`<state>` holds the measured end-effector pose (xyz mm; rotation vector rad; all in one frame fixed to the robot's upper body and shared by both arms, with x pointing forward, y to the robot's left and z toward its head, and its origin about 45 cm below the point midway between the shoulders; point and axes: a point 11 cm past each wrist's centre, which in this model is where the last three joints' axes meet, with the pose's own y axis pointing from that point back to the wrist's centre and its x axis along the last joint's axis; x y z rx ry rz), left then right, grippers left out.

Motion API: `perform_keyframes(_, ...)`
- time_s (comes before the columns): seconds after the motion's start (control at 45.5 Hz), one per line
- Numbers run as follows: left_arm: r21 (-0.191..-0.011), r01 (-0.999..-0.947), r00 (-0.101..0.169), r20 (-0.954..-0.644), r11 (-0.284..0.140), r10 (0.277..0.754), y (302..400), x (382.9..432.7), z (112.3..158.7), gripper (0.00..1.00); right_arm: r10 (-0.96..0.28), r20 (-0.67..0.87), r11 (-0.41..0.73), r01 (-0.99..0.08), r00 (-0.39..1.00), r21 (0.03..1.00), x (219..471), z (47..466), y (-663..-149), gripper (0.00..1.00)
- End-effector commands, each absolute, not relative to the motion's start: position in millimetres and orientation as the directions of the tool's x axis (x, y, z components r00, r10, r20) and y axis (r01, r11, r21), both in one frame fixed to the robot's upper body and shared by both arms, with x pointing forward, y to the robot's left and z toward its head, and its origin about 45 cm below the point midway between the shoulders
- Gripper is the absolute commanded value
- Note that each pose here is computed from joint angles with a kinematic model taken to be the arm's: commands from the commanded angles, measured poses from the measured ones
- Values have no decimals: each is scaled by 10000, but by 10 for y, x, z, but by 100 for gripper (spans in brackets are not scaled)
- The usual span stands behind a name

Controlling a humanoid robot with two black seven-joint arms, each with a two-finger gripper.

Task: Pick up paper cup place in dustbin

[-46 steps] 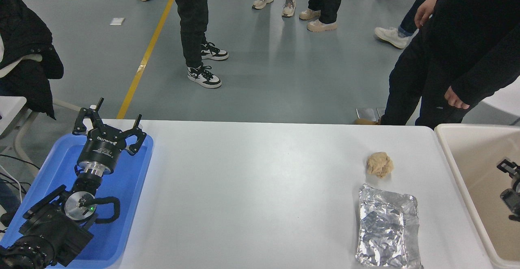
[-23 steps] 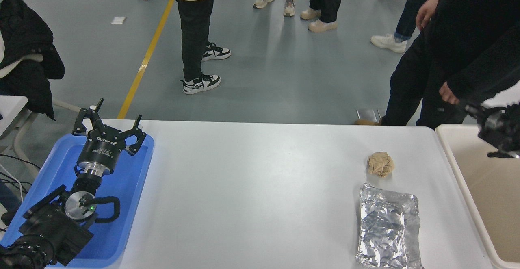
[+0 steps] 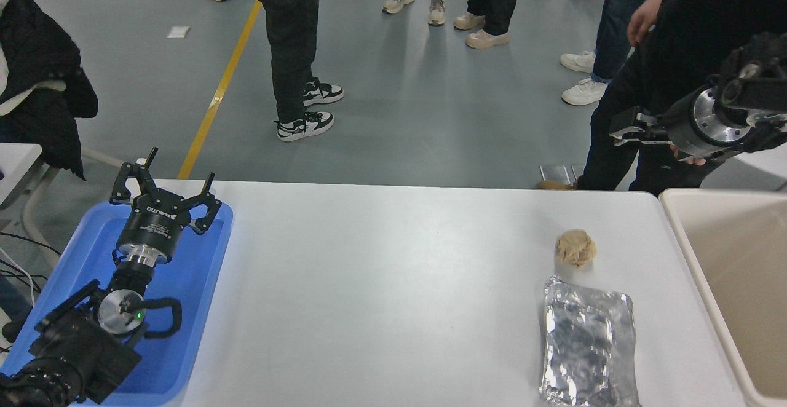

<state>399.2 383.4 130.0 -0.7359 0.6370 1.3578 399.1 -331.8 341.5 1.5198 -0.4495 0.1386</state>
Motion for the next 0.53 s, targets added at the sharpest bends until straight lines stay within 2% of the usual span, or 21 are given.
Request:
perform_keyframes(0.0,-977,-9934,1136,-7730,597,6241,3835,3992,1300,100,-878,1503,-20,-1511,9847,9885,3454,3778,-2970,100)
perform_keyframes(0.242,-977,-9934,1136,-7730,597,6241,3835,3992,1300,100,-469,1749,-320,-1765,9835,9838,3430,3984,-2805,100)
perform_keyframes(0.505,-977,-9934,1136,-7730,597,6241,3835,3992,1300,100,-259,1728,-437,-1738,9846,9838,3445,3968,-2720,100)
